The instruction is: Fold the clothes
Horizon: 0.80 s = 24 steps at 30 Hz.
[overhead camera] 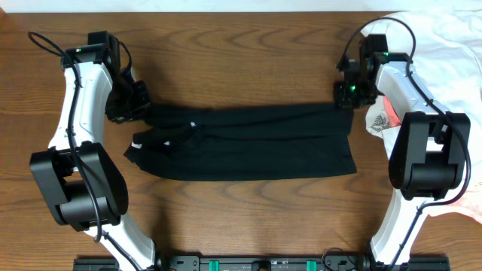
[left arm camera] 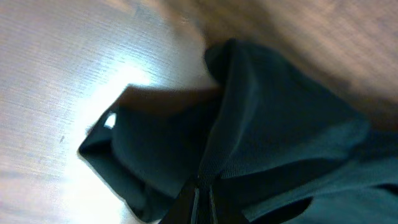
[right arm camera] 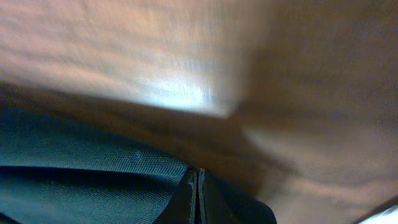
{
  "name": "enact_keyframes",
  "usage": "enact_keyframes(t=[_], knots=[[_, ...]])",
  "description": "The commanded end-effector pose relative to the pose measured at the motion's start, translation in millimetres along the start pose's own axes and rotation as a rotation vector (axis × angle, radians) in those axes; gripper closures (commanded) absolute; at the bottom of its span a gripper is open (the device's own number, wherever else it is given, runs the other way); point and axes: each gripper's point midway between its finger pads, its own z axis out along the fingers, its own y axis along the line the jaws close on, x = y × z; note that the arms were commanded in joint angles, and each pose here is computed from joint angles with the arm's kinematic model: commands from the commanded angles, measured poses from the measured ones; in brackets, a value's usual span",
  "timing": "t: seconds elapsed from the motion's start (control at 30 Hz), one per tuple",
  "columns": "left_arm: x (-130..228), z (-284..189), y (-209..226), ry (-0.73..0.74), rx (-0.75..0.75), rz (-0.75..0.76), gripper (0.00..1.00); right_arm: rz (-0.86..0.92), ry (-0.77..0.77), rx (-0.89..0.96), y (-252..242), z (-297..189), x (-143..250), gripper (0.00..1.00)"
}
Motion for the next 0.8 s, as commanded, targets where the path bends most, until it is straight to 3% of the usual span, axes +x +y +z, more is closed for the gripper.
enact_keyframes(t=[0.0, 0.27, 0.5, 0.57, 0.63, 0.77], knots=[[-3.8, 3.4, -9.1, -0.002, 0.066, -0.022, 0.94, 0.006, -0.083, 0.009, -2.0, -16.0, -25.0, 0.98], [-6.5, 3.3, -10.6, -0.013, 0.073, -0.026, 0.94, -0.024, -0.194, -0.071, 13.6, -20.9, -52.6, 0.95], [-5.5, 3.3, -10.3, -0.008, 0.072, -0.028, 0.94, -0.003, -0.116, -0.089, 16.5, -18.4, -33.5, 0.95], [-4.5, 3.4, -10.1, -0.004, 0.071, -0.029, 0.94, -0.006, -0.111, -0.088, 16.5, -18.1, -32.2, 0.91], [-2.9, 3.4, -9.7, 0.002, 0.070, -0.030, 0.94, -0.018, -0.118, -0.071, 13.6, -18.0, -33.9, 0.73], [-2.0, 3.4, -9.5, 0.006, 0.069, -0.030, 0.94, -0.020, -0.145, 0.010, -0.5, -18.3, -41.2, 0.76]])
